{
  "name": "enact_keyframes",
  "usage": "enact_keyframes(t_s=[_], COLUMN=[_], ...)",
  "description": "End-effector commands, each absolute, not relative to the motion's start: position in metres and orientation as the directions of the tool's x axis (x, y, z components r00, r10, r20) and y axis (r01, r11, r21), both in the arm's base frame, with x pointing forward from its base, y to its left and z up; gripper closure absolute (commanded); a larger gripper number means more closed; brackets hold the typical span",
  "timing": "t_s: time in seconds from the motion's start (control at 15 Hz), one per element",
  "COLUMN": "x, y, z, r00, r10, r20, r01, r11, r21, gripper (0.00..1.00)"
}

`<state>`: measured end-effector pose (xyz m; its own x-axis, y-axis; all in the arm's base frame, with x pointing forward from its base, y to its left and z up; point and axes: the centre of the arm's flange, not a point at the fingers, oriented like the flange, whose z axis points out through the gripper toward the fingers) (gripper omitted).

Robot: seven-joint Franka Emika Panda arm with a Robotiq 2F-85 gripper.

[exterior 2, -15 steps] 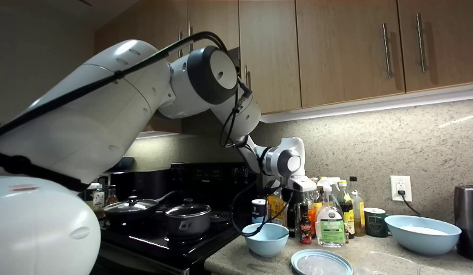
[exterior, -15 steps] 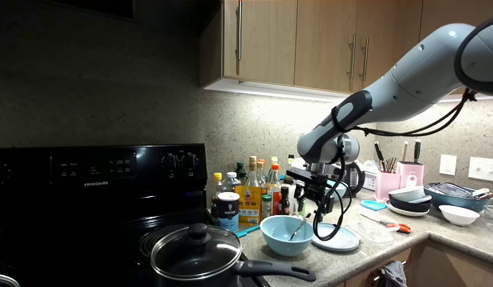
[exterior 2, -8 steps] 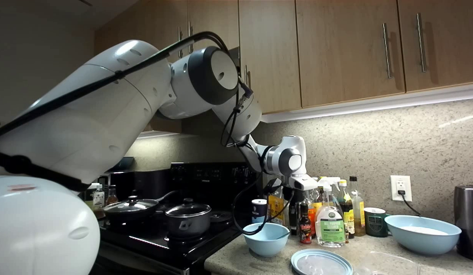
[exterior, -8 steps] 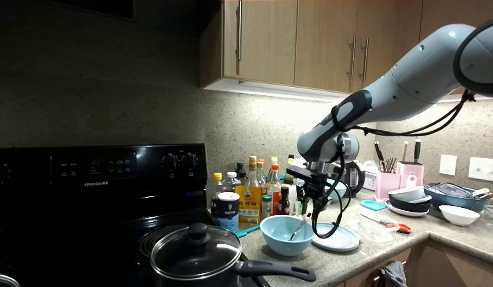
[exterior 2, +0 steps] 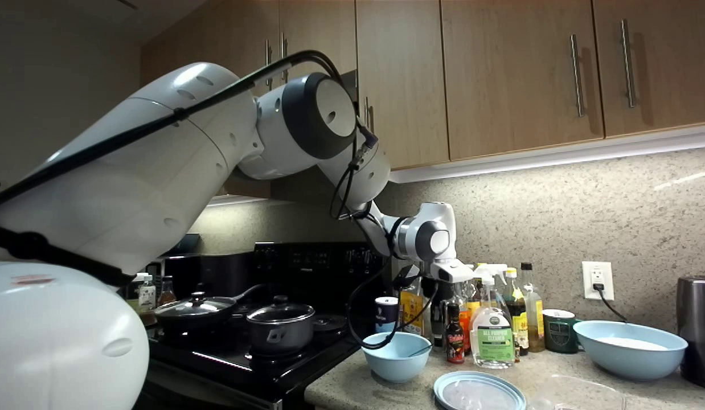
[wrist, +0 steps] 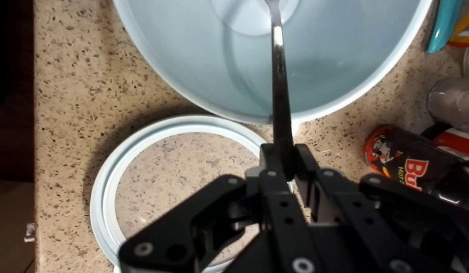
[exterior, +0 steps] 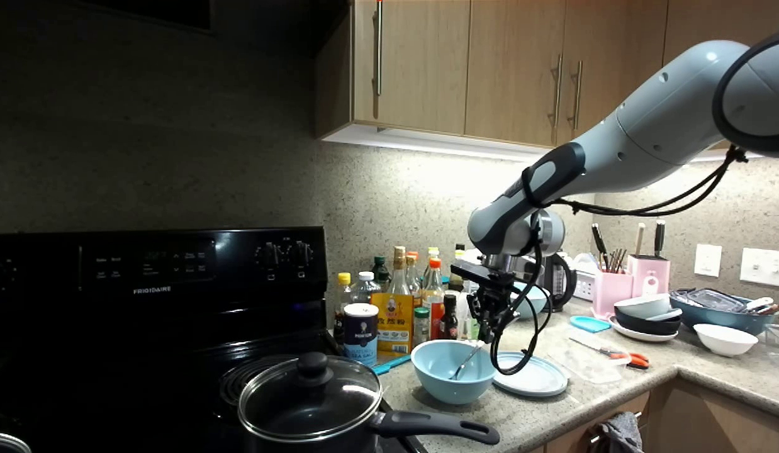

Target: Put the spoon on the blue plate

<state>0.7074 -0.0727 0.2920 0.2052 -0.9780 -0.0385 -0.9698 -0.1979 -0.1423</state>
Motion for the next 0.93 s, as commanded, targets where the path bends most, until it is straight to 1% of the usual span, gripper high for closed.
enact_keyframes(t_s=[0.0, 0.33, 0.87], x=[0.701, 0.671, 0.619], y=[-0.074, -0.081, -0.103], z=[0.298, 0.316, 0.341], r00=[0.195, 0.148, 0.008], r10=[-0.980, -0.989, -1.000], r20=[-0.040, -0.011, -0.027], r01=[-0.971, -0.975, -0.965], r11=[-0.187, -0.144, -0.001], r21=[-0.149, -0.167, -0.261], gripper=[0.96, 0.96, 0.96])
